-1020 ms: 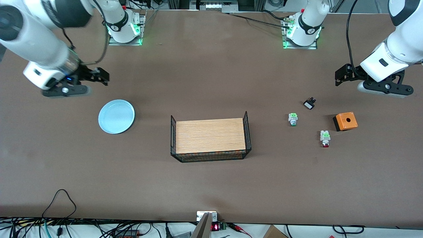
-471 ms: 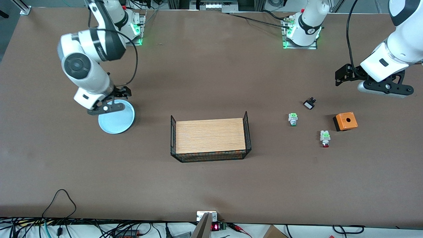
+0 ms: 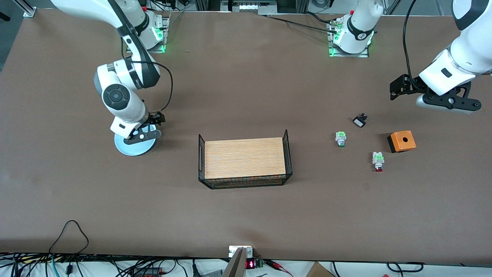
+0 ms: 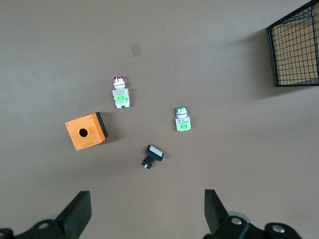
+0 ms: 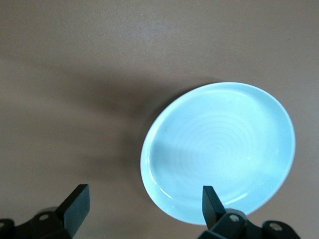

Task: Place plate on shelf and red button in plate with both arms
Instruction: 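Grasp the plate rim with the right gripper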

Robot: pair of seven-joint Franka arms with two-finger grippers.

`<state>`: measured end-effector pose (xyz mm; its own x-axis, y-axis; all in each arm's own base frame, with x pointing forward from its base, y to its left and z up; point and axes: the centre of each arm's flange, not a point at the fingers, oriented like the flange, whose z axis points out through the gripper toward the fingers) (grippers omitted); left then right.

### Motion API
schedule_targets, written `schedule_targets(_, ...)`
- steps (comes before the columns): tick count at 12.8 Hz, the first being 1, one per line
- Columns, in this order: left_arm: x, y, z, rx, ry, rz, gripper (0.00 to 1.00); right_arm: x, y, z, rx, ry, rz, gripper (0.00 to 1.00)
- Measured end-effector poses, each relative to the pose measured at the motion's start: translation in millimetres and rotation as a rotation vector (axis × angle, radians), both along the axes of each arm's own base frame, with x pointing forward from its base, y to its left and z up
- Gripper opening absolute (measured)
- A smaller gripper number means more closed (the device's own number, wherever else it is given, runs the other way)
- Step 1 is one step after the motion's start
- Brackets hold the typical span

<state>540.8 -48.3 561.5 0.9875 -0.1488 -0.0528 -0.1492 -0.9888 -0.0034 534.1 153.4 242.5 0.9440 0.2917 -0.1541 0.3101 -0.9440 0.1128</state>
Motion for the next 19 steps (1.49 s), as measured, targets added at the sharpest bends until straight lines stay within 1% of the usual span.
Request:
schedule_targets(3, 0.0, 0.2, 0.0, 0.000, 0.000, 0.000, 1.00, -7.1, -0.6, -36.6, 0.020, -0.002, 0.006, 1.00)
schedule_targets(4, 0.0, 0.3, 0.0, 0.000, 0.000, 0.000, 1.00, -9.4, -1.8, -47.1, 0.026, -0.002, 0.006, 0.96)
schedule_targets(5, 0.0, 0.3, 0.0, 0.000, 0.000, 0.001, 1.00, -10.6, -2.7, -54.4, 0.028, 0.000, 0.006, 0.96)
schedule_targets(6, 0.0, 0.3, 0.0, 0.000, 0.000, 0.001, 1.00, -10.7, -3.0, -57.3, 0.029, 0.000, 0.006, 0.88)
schedule_targets(9, 0.1, 0.4, 0.0, 0.000, 0.000, 0.001, 1.00, -10.3, -2.9, -57.3, 0.030, -0.003, 0.006, 0.48)
schedule_targets(13, 0.1, 0.4, 0.0, 0.000, 0.000, 0.001, 1.00, -9.6, -4.9, -55.8, 0.027, -0.004, 0.006, 0.04)
schedule_targets(17, 0.1, 0.6, 0.0, 0.000, 0.000, 0.001, 1.00, -7.7, -4.4, -49.0, 0.028, -0.016, 0.007, 0.03)
schedule_targets(19, 0.1, 0.6, 0.0, 0.000, 0.000, 0.001, 1.00, -2.3, 1.9, -27.1, 0.033, -0.048, 0.022, 0.03)
